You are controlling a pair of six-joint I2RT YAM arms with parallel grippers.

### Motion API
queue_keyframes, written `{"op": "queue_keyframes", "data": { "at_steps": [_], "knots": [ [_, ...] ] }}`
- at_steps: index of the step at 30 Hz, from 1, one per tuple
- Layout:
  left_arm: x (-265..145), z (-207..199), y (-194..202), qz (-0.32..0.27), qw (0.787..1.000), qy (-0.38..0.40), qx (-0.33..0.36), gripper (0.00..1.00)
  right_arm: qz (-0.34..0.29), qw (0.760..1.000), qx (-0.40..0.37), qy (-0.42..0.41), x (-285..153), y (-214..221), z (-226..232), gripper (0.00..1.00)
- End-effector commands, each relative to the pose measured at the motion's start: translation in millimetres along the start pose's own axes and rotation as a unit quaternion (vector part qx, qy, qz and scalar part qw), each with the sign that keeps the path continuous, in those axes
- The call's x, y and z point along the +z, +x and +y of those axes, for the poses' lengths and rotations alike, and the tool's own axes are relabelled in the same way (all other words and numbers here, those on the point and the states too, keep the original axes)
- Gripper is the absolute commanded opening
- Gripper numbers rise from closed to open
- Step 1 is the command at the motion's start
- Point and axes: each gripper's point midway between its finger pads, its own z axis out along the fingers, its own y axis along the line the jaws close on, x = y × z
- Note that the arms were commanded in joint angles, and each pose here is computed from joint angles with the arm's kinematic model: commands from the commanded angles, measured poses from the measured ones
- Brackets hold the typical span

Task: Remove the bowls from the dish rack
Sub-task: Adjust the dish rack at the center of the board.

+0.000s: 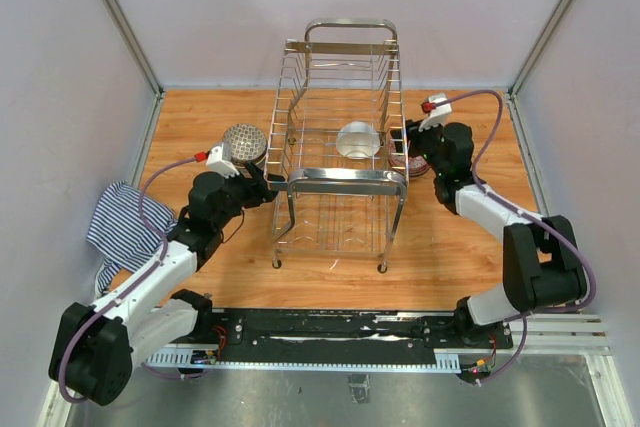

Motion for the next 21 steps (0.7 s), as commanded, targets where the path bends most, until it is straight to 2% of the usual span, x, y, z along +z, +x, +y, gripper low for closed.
{"op": "queue_keyframes", "data": {
  "at_steps": [1,21],
  "knots": [
    [4,-7,-3,-0.002,1.0,0.012,0.005,0.72,-0.049,0.995,-0.074,-0.05,17,-14,27,0.54],
    [12,-5,3,0.002,1.0,0.017,0.002,0.72,-0.024,0.988,-0.12,-0.096,65,22,62,0.54]
  ]
}}
